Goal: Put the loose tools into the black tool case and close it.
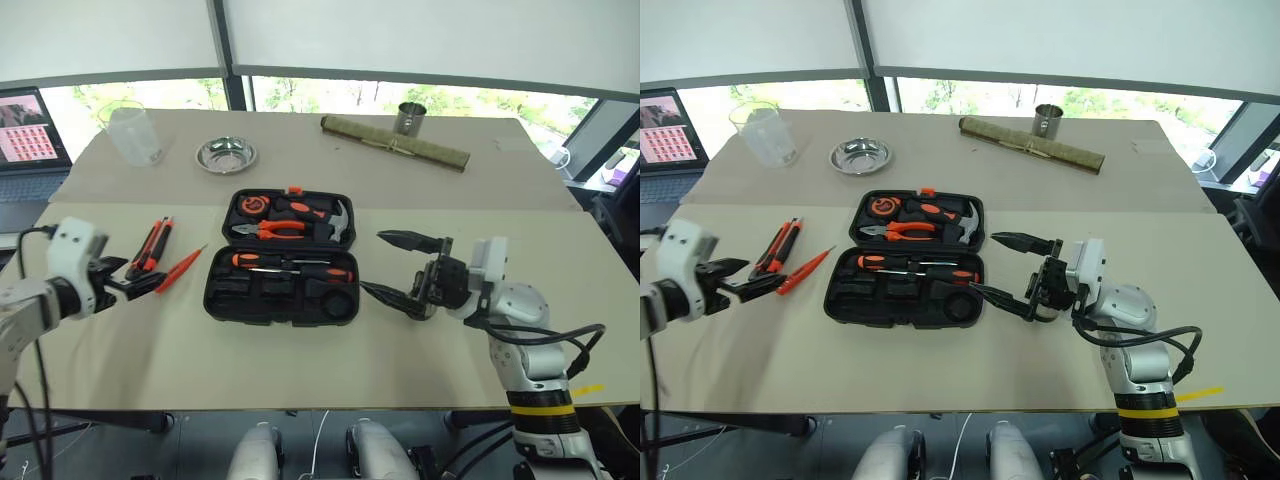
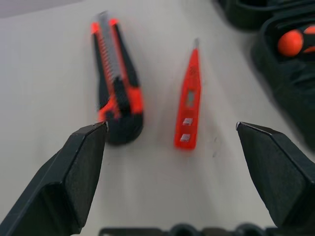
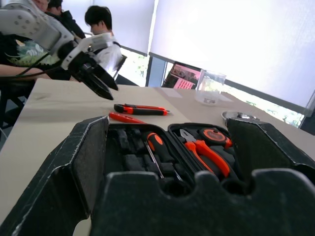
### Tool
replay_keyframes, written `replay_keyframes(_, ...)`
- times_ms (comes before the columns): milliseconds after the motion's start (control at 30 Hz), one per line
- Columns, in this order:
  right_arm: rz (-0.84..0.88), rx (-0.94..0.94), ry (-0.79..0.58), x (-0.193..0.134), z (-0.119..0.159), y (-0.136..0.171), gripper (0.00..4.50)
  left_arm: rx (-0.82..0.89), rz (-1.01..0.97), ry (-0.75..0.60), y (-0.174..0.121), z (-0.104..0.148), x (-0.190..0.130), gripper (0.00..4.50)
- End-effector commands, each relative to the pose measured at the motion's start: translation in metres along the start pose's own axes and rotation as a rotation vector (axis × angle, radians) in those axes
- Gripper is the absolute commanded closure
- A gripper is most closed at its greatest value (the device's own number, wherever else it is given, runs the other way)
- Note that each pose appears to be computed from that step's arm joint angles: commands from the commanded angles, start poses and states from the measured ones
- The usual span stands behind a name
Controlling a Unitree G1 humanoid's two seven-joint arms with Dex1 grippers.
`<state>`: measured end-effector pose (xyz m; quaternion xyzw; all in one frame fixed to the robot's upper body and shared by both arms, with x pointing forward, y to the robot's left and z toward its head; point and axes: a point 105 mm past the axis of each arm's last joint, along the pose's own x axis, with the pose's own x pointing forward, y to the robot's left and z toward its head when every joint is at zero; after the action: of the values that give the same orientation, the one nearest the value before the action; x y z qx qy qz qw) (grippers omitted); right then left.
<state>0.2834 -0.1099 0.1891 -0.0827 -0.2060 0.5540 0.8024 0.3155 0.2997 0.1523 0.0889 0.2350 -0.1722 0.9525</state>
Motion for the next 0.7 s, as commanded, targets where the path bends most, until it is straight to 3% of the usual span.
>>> replay_keyframes(33,-0.003,-0.029,-0.021,0.004,0.010,-0.002,0.09,0.019,-0.007,0.067,0.000,0.000,0.021,0.00)
replay_keyframes(267,-0.019,-0.029,-0.018,0.005,0.010,-0.001,0.09,0.022,-0.030,0.131,-0.003,-0.005,0.045,0.00)
replay_keyframes(433,-0.040,-0.034,-0.017,0.003,0.011,-0.002,0.00,-0.023,-0.070,0.158,-0.005,-0.011,0.046,1.30)
replay_keyframes(467,-0.042,-0.034,-0.015,0.002,0.011,-0.001,0.00,-0.028,-0.084,0.163,-0.006,-0.013,0.046,1.89)
replay_keyframes(500,-0.044,-0.035,-0.014,0.001,0.011,-0.001,0.00,-0.037,-0.092,0.165,-0.007,-0.015,0.046,2.12)
replay_keyframes(633,-0.035,-0.033,-0.006,-0.003,0.011,0.002,0.00,-0.052,-0.112,0.152,-0.005,-0.019,0.046,3.75)
replay_keyframes(700,-0.016,-0.036,0.004,-0.008,0.014,0.005,0.00,-0.037,-0.129,0.109,-0.005,-0.014,0.043,4.07)
